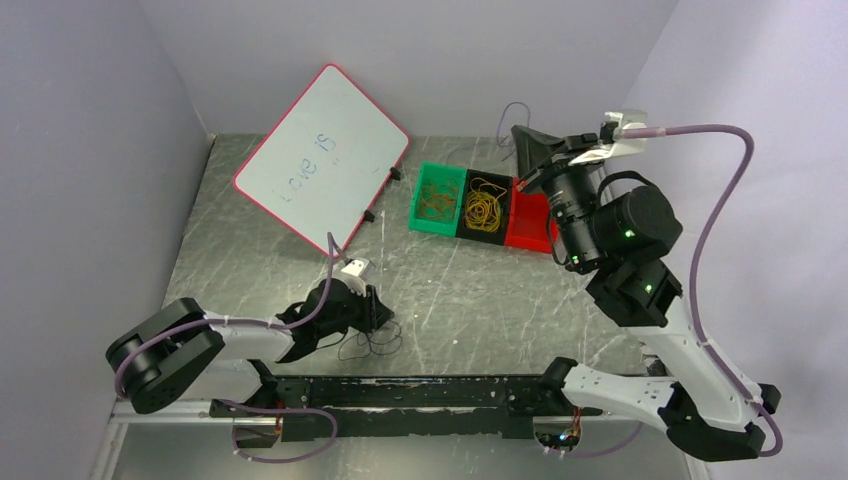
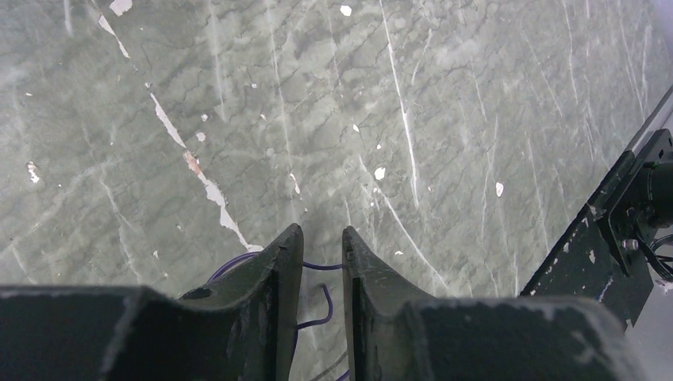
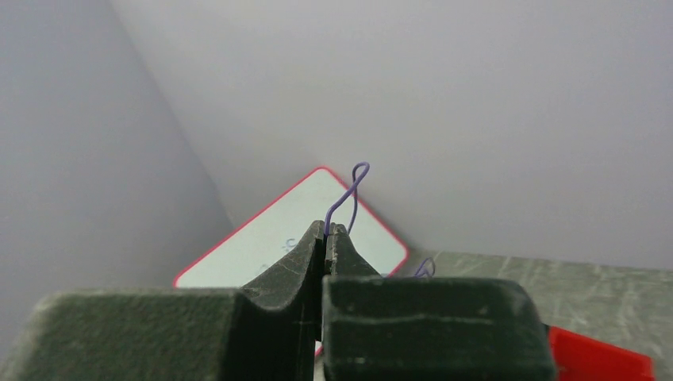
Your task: Untangle the cables
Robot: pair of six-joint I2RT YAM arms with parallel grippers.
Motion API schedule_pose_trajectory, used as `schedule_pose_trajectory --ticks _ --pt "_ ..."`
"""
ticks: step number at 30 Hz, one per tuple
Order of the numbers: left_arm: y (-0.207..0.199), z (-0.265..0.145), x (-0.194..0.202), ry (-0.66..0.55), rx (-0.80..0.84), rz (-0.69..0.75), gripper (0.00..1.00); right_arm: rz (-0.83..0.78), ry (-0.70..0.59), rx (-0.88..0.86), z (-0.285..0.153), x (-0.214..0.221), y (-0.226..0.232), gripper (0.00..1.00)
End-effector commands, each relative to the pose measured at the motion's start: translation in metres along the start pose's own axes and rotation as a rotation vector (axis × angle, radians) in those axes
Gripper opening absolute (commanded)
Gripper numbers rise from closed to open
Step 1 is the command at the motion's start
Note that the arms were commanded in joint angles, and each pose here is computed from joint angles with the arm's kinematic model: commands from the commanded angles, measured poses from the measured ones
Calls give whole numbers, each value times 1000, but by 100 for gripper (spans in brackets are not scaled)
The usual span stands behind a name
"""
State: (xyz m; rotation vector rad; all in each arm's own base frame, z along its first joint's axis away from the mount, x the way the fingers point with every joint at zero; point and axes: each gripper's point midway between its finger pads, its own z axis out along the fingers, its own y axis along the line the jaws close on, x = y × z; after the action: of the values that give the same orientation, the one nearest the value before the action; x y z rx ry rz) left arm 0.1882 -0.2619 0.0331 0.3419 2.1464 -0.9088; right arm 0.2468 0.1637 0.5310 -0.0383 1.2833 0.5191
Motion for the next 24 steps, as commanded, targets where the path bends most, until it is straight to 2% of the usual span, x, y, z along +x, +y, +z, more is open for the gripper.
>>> schedule_pose_trajectory --ticks 1,7,13,18,24 --pt "4 -4 0 -15 -24 -2 30 -71 -50 101 -9 -29 -23 0" --pt "7 -6 2 -11 -36 -1 30 -141 -60 210 -14 -43 -45 0" --pt "9 -8 -4 -20 -66 -12 29 -212 8 299 -13 -23 -60 0" --pt "7 -13 -10 -30 -78 -24 15 -254 76 343 -9 2 -65 0" --pt "-2 -19 -30 -56 -79 -13 7 -329 146 418 0 29 -76 0"
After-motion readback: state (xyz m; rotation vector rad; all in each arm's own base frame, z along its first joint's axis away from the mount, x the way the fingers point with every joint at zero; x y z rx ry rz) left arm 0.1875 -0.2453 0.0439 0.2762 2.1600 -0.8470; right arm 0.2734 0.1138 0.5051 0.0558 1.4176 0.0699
